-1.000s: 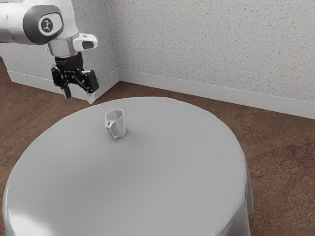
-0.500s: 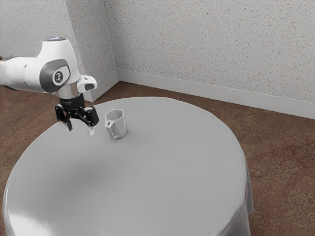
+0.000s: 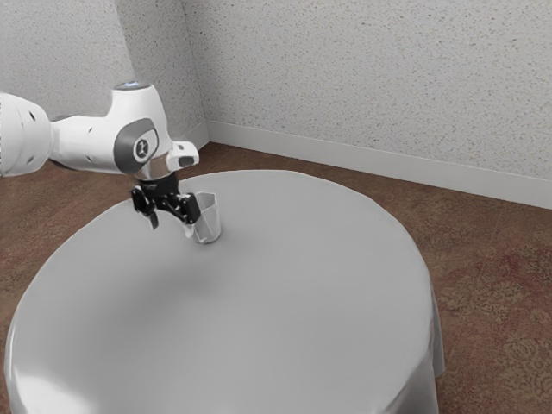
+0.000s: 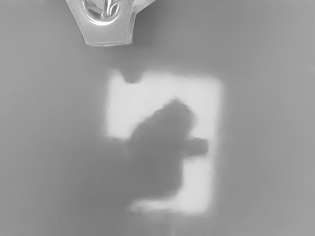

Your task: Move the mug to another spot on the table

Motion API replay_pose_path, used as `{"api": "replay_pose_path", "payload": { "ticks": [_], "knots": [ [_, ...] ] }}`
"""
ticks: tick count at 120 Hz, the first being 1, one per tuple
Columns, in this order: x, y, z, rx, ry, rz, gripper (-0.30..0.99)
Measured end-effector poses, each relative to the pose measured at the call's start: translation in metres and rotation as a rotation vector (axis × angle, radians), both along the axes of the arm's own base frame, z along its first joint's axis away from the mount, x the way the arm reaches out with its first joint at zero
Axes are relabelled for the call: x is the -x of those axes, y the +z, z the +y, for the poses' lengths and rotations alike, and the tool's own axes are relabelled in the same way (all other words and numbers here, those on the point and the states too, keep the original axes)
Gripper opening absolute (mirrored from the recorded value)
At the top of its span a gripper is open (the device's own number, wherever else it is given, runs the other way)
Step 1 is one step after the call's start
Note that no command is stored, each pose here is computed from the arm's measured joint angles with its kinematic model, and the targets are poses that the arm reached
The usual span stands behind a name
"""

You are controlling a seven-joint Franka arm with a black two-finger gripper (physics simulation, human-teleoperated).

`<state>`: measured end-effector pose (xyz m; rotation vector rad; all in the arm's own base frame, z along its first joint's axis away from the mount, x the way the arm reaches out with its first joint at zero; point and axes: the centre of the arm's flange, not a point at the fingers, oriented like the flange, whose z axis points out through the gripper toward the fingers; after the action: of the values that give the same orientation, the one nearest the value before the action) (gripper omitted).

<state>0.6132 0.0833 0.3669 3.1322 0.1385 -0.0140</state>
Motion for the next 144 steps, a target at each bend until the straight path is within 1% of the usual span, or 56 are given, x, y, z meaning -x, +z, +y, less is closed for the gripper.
{"api": "replay_pose_path", "payload": {
  "ticks": [13, 31, 50, 67, 98, 115, 144],
  "knots": [
    [-0.014, -0.002, 0.0, -0.005, -0.018, -0.014, 0.69],
    [-0.02, -0.022, 0.001, 0.0, -0.03, -0.005, 0.69],
    [-0.033, -0.031, 0.003, 0.004, -0.061, -0.03, 0.69],
    [-0.04, -0.038, 0.005, 0.021, -0.076, -0.051, 0.69],
    [-0.06, -0.045, 0.016, 0.018, -0.113, -0.074, 0.69],
    [-0.064, -0.058, 0.024, 0.035, -0.106, -0.07, 0.69],
    [-0.069, -0.076, 0.027, 0.034, -0.119, -0.077, 0.69]
  ]
}}
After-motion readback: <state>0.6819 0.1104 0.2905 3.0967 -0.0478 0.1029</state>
